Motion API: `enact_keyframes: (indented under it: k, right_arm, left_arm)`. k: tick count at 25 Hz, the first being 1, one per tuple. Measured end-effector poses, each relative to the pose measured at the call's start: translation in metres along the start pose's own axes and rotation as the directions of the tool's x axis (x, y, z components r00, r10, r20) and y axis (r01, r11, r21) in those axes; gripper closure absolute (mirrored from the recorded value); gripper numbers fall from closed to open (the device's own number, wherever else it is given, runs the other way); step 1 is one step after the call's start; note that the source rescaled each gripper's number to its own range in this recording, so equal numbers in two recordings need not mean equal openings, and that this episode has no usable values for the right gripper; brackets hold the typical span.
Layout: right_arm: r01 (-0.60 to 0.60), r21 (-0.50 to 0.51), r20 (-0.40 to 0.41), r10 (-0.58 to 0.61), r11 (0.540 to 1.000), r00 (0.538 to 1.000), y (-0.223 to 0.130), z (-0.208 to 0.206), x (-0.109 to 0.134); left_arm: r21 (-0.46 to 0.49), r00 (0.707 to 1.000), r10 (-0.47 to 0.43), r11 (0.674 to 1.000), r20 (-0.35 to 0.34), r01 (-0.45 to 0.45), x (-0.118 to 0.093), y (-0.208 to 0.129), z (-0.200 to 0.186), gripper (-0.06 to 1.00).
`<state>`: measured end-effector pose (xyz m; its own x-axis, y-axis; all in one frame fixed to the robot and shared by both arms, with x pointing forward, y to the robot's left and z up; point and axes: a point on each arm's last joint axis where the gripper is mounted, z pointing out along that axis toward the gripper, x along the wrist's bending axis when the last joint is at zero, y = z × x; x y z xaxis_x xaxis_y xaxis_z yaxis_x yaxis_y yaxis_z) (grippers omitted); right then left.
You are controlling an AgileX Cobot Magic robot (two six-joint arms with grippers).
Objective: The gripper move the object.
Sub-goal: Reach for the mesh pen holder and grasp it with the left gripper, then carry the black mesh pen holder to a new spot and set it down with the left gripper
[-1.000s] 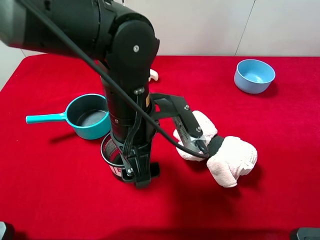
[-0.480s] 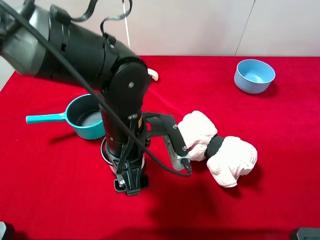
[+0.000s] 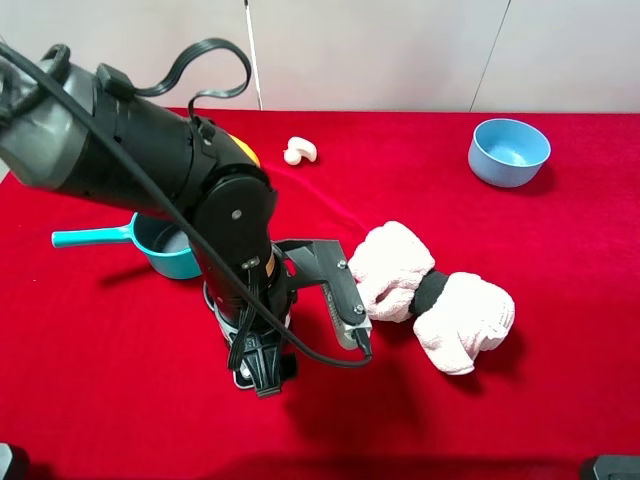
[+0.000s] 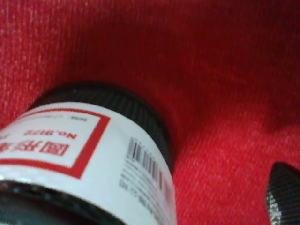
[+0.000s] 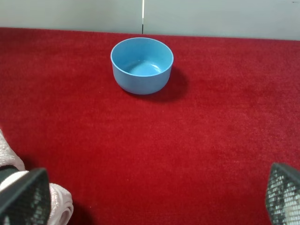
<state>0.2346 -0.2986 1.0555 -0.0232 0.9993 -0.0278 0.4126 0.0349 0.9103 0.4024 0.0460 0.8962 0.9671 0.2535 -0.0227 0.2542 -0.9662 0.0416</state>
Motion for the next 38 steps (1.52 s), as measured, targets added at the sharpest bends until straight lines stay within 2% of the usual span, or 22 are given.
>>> enact_keyframes:
  k: [15, 19, 21, 25, 27, 30, 31, 38]
  right_arm:
    - [0.0, 0.0, 0.0, 0.0, 1.0, 1.0, 0.0, 0.0, 0.0]
    - [0.0, 0.0, 0.0, 0.0, 1.0, 1.0, 0.0, 0.0, 0.0]
    - [0.0, 0.0, 0.0, 0.0, 1.0, 1.0, 0.0, 0.0, 0.0]
    - [0.0, 0.0, 0.0, 0.0, 1.0, 1.0, 0.0, 0.0, 0.0]
    - [0.0, 0.0, 0.0, 0.0, 1.0, 1.0, 0.0, 0.0, 0.0]
    - [0.0, 0.0, 0.0, 0.0, 1.0, 1.0, 0.0, 0.0, 0.0]
    - [0.0, 0.0, 0.0, 0.0, 1.0, 1.0, 0.0, 0.0, 0.0]
    - [0.0, 0.0, 0.0, 0.0, 1.0, 1.0, 0.0, 0.0, 0.0]
  left_arm:
    - [-0.035, 1.0, 0.001, 0.999, -0.016, -0.001, 0.0009, 0.0015, 0.0017, 0.23]
    - [-0.036, 1.0, 0.001, 0.999, -0.016, -0.001, 0.001, 0.0016, 0.0017, 0.39]
    - [-0.036, 1.0, 0.001, 0.999, -0.016, -0.001, 0.001, 0.0016, 0.0017, 0.52]
    - [-0.036, 1.0, 0.001, 0.999, -0.016, -0.001, 0.001, 0.0016, 0.0017, 0.68]
    - [-0.036, 1.0, -0.001, 0.999, -0.015, 0.0, 0.0008, 0.0016, 0.0017, 0.72]
    - [-0.037, 1.0, -0.003, 0.999, -0.013, 0.002, 0.0007, 0.0017, 0.0017, 0.86]
    - [-0.036, 1.0, -0.003, 0.999, -0.013, 0.002, 0.0007, 0.0016, 0.0017, 0.94]
    - [-0.035, 1.0, -0.012, 0.999, -0.013, 0.011, 0.0007, 0.0015, 0.0017, 0.94]
